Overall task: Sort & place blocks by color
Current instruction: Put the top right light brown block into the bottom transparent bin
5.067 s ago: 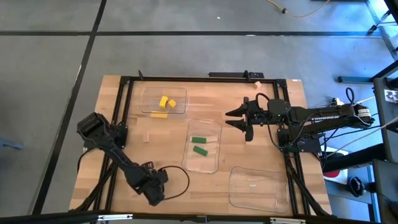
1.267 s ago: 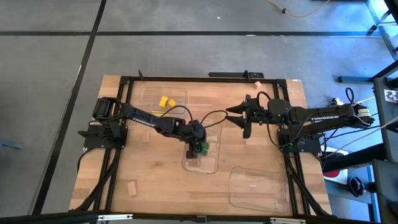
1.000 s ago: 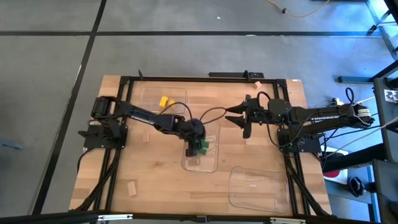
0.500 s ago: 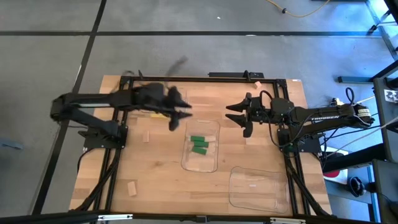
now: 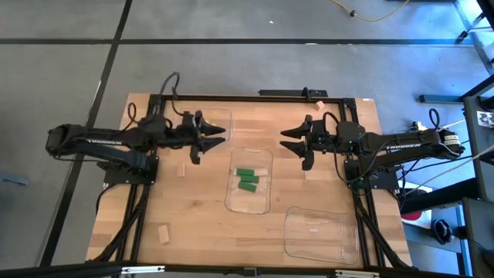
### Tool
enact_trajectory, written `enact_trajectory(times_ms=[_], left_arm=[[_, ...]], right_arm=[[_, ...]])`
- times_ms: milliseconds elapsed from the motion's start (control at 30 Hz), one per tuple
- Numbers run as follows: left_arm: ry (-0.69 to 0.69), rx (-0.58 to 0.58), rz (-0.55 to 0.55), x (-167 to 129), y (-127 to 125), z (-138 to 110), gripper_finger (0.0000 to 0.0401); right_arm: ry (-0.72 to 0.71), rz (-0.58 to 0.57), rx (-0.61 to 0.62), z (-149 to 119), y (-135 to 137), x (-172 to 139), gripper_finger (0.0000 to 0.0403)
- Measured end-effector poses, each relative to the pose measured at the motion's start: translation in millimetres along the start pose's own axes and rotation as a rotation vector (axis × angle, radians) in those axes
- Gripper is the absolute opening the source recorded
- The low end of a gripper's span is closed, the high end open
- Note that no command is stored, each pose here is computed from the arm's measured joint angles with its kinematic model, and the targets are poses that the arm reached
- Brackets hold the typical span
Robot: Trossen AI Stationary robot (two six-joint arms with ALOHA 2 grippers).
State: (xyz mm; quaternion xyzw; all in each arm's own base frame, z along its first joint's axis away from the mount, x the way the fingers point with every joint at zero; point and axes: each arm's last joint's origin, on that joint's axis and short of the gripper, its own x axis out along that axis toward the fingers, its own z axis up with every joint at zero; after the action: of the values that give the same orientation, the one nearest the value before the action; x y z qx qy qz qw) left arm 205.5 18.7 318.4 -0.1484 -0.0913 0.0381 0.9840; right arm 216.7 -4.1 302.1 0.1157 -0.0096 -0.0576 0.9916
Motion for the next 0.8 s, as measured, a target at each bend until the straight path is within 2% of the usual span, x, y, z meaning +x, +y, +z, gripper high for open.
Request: enact_trajectory(times_ms=[200,300,400,500,600,700,800], left_arm=[[-0.022,0.0,0.016,-0.2,-0.6,1.7,0.0169],[-0.024,-0.001,0.02,-0.2,-0.6,2.0,0.0169],[-0.029,-0.002,0.03,-0.2,-0.4,2.2,0.0169],[-0.033,-0.003,0.042,-0.2,0.0,2.5,0.0169],[-0.035,-0.004,0.04,-0.2,-0.2,2.6,0.0169],[-0.034,-0.004,0.041,-0.2,-0.1,2.6,0.0169],[-0.033,-0.003,0.04,-0.1,-0.1,2.6,0.0169]], right_arm=[[0.001,0.0,0.003,-0.1,0.0,0.0,0.0184],[-0.006,-0.069,0.125,0.4,-2.1,0.1,0.0184],[0.028,-0.297,0.235,11.2,-12.9,3.3,0.0184],[0.135,-0.535,0.226,32.3,-29.9,7.5,0.0184],[0.273,-0.826,0.228,44.7,-57.8,7.9,0.0184],[0.413,-1.094,0.221,40.4,-90.8,1.7,0.0182],[0.508,-1.245,0.263,21.5,-119.7,-7.9,0.0161]])
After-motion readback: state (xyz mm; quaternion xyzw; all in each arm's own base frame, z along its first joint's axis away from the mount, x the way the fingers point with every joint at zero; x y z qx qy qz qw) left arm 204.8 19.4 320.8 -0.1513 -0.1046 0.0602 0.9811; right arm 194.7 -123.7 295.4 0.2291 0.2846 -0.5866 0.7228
